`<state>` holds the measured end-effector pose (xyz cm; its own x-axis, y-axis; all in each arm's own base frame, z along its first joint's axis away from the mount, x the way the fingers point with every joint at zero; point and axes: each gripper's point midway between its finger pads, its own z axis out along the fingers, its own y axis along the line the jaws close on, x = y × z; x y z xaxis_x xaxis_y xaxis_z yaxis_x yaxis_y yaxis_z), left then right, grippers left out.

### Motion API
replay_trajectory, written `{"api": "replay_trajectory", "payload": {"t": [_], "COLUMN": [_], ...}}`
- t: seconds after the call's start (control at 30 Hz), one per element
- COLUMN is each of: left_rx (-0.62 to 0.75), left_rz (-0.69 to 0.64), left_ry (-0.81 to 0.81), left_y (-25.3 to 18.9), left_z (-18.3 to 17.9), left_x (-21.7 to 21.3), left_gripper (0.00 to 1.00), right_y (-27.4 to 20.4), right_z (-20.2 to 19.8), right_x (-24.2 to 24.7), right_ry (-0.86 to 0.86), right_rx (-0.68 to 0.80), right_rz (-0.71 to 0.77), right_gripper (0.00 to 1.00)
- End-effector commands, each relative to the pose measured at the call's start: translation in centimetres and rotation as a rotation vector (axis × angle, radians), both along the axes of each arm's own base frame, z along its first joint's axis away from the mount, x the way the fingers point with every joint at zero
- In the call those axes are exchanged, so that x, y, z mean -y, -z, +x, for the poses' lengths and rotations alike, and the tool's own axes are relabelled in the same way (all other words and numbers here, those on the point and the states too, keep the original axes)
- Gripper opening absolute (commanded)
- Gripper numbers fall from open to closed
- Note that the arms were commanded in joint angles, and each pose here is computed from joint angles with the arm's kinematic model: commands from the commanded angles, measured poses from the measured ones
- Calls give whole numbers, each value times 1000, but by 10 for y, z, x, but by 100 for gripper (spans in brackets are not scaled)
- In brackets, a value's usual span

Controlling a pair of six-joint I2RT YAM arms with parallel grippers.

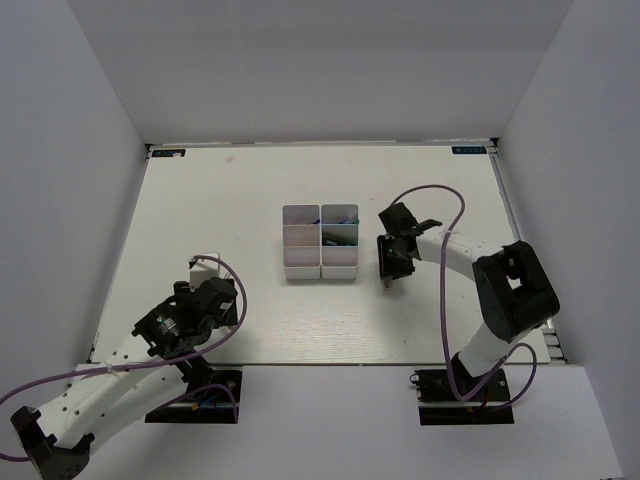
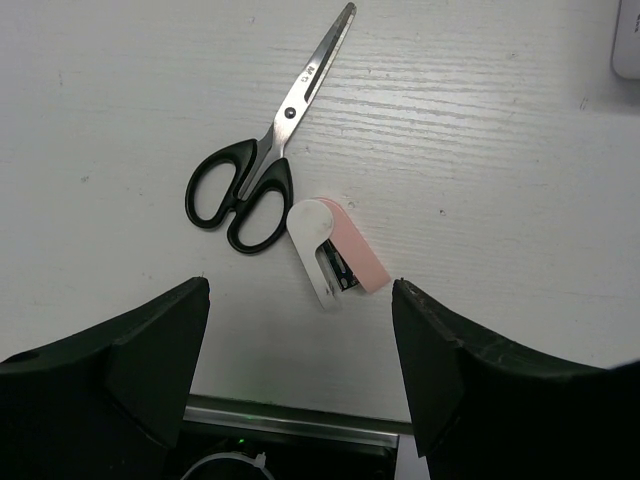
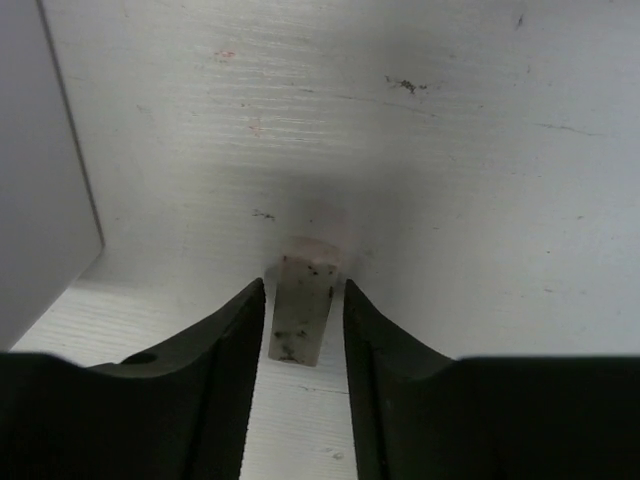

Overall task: Sort the stationery into containers
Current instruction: Pick up the stationery from the center of the board, then place the stationery in the storage box.

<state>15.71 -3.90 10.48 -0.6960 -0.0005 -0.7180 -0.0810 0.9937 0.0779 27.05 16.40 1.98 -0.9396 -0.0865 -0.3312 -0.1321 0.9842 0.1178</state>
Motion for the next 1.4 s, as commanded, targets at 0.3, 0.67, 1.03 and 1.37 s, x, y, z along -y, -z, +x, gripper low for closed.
{"api": "replay_trajectory", "payload": {"t": [0.3,0.67,1.03,1.37], "left_rx": [26,25,5,-4], "left_rz": [-18,-39,-23,-16], "left_ry": [-7,28,26,23], "left_y": [-8,-6,-2,-1], "left_z": [3,3,2,1], "left_x": [0,7,6,5], "left_gripper": [84,83,83,83], "right_y": [-14,-202,-180,-155], "right_z": [5,-27,3,53], "right_x": [4,-111,-213,-236], "right_ry": [-22,-895,-1407,-1347], "right_rx": [50,437,567,709], "right_rz": [-10,562,431,176], "right_gripper": [9,0,0,0]}}
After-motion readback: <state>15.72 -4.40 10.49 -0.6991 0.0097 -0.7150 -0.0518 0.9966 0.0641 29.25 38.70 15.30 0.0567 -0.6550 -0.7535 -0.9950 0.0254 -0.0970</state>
